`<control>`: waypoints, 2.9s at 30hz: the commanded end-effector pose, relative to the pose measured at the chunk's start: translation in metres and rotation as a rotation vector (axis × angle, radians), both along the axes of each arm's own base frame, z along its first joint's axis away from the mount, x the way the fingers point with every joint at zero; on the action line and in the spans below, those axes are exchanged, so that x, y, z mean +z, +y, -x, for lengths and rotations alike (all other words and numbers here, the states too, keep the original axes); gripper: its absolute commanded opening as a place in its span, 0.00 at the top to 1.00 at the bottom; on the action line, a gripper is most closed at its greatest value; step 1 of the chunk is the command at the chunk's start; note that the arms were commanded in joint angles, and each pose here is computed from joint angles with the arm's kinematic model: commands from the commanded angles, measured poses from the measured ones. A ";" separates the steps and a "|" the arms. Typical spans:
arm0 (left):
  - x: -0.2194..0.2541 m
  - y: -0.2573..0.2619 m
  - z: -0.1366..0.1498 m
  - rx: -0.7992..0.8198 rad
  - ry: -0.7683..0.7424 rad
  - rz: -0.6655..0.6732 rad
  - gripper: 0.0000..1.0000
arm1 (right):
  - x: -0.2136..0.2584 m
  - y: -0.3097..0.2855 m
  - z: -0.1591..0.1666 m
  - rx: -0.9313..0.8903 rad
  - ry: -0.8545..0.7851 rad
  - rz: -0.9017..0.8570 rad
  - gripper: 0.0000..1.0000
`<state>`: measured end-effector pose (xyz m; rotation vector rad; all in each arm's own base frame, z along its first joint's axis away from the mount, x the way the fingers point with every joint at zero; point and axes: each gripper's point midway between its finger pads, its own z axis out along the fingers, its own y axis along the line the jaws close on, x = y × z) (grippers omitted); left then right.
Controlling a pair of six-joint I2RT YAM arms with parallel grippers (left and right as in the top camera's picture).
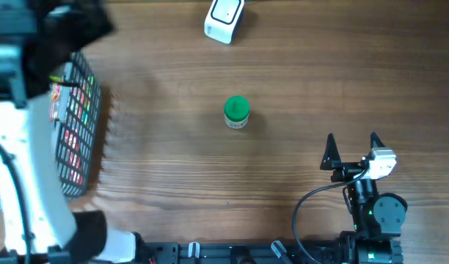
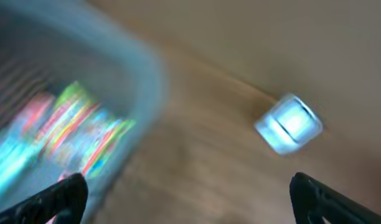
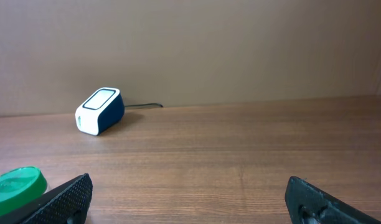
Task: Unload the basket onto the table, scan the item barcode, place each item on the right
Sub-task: 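Lift the bottle out and place it upright on the table center, then reach the left gripper into the basket and grasp the Haribo bag, then carry the Haribo bag out and drop it right of the bottle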
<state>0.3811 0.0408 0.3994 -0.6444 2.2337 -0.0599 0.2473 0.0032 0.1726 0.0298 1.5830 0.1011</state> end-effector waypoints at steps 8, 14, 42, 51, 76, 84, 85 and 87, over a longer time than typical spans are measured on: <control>-0.203 0.173 0.043 0.855 0.213 0.499 0.00 | 0.001 -0.001 0.000 -0.008 -0.008 0.002 0.00; -0.303 0.181 0.027 0.897 0.239 0.530 0.00 | 0.001 -0.001 0.000 -0.008 -0.008 0.002 0.00; 0.003 0.199 0.006 0.550 -0.342 0.378 0.96 | 0.001 -0.001 0.000 -0.008 -0.008 0.002 0.00; 0.049 -0.060 -0.006 -0.097 -0.284 0.451 0.96 | 0.001 -0.001 0.000 -0.008 -0.008 0.002 0.01; -0.079 -0.372 -0.034 -0.910 -0.043 0.153 0.00 | 0.001 -0.001 0.000 -0.008 -0.008 0.002 0.00; 0.016 0.028 0.008 0.212 -0.129 0.089 0.00 | 0.001 -0.001 0.000 -0.008 -0.008 0.002 0.00; -0.003 0.060 0.020 0.334 -0.065 0.124 0.00 | 0.001 -0.001 0.000 -0.008 -0.008 0.002 0.00; -0.049 0.120 0.051 0.604 0.080 0.207 0.00 | 0.001 -0.001 0.000 -0.008 -0.008 0.002 0.00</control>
